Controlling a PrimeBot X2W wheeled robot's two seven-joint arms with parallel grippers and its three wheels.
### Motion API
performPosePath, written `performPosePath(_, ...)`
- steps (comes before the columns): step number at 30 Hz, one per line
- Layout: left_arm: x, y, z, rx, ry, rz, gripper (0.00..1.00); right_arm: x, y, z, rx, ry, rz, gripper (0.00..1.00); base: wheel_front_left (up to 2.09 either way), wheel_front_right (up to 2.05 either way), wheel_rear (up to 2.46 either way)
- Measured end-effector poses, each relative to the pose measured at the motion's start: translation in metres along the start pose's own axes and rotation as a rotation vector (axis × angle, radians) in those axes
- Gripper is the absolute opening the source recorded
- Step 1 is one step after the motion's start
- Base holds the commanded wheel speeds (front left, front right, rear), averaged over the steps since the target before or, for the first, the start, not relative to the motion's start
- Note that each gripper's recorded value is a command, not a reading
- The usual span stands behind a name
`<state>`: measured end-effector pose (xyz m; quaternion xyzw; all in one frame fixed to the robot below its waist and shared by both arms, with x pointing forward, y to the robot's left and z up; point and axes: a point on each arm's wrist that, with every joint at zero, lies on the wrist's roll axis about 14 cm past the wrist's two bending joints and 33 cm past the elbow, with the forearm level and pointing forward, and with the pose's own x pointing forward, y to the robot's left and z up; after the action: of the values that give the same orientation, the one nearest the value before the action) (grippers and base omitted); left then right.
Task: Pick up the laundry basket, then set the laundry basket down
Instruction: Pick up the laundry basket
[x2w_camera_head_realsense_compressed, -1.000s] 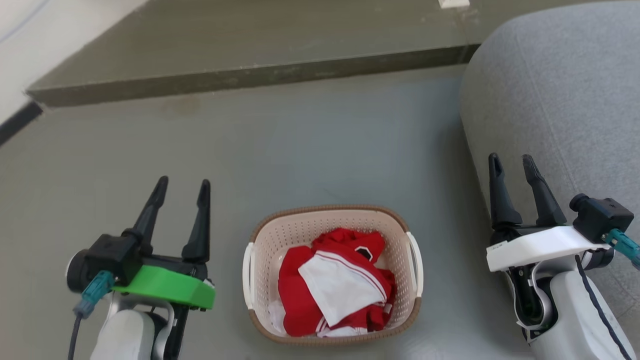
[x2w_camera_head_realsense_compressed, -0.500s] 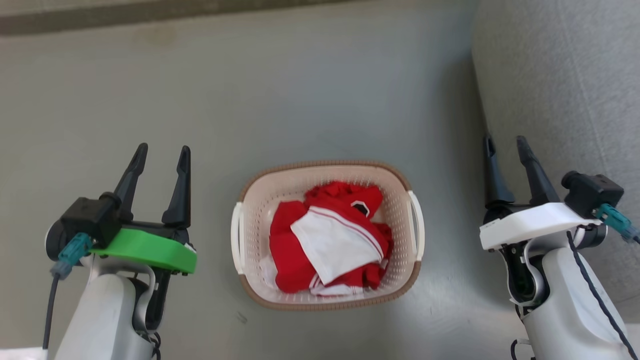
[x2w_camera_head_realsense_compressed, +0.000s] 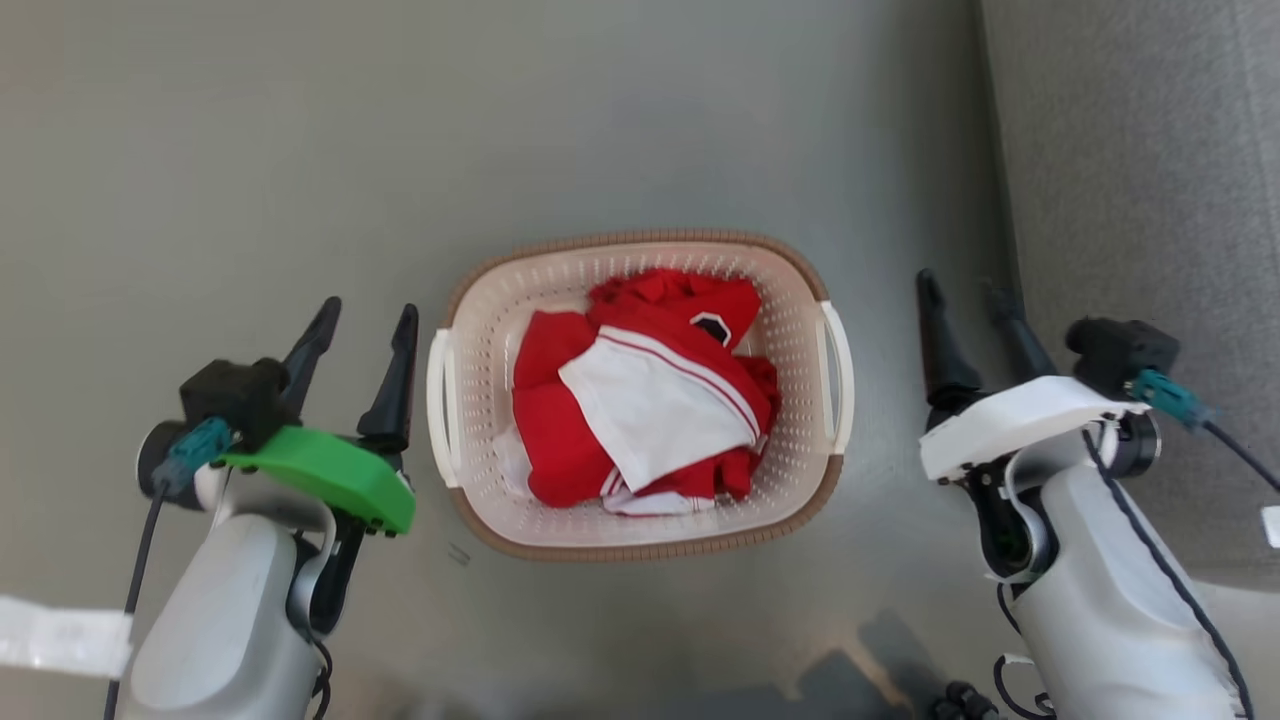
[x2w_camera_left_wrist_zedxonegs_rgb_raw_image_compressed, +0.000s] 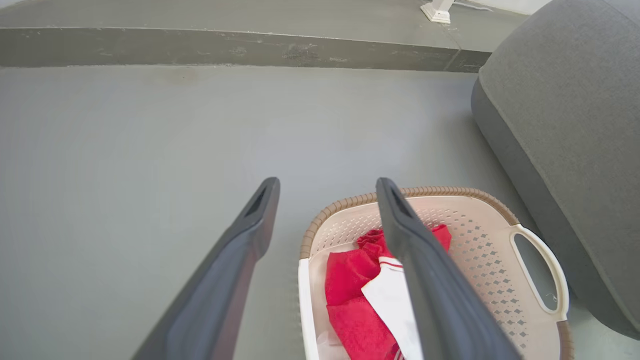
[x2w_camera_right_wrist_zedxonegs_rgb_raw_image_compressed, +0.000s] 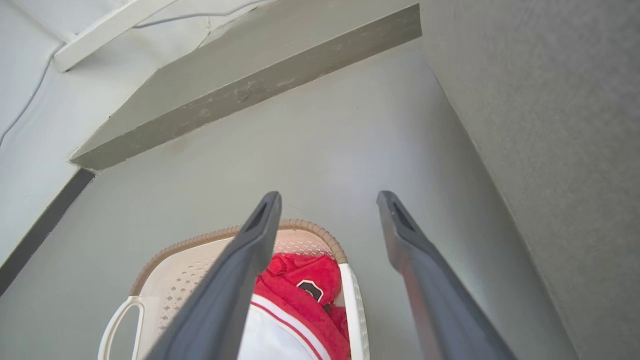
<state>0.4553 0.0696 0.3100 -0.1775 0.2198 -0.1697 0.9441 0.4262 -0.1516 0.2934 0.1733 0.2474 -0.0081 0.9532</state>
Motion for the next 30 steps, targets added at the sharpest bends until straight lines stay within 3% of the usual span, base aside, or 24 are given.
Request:
performPosePath(13, 0.026, 0.021, -0.079, -0.048, 0.265, 0.008, 1.00, 0.012, -0.012, -0.090, -0.004, 0.282, -0.013, 1.00, 0.00, 0.00, 0.00)
performPosePath(30, 0.038, 0.032, -0.157, -0.148, 0.523, 0.019, 1.00, 0.044, -0.017, -0.139, -0.006, 0.436, 0.003, 1.00, 0.00, 0.00, 0.00)
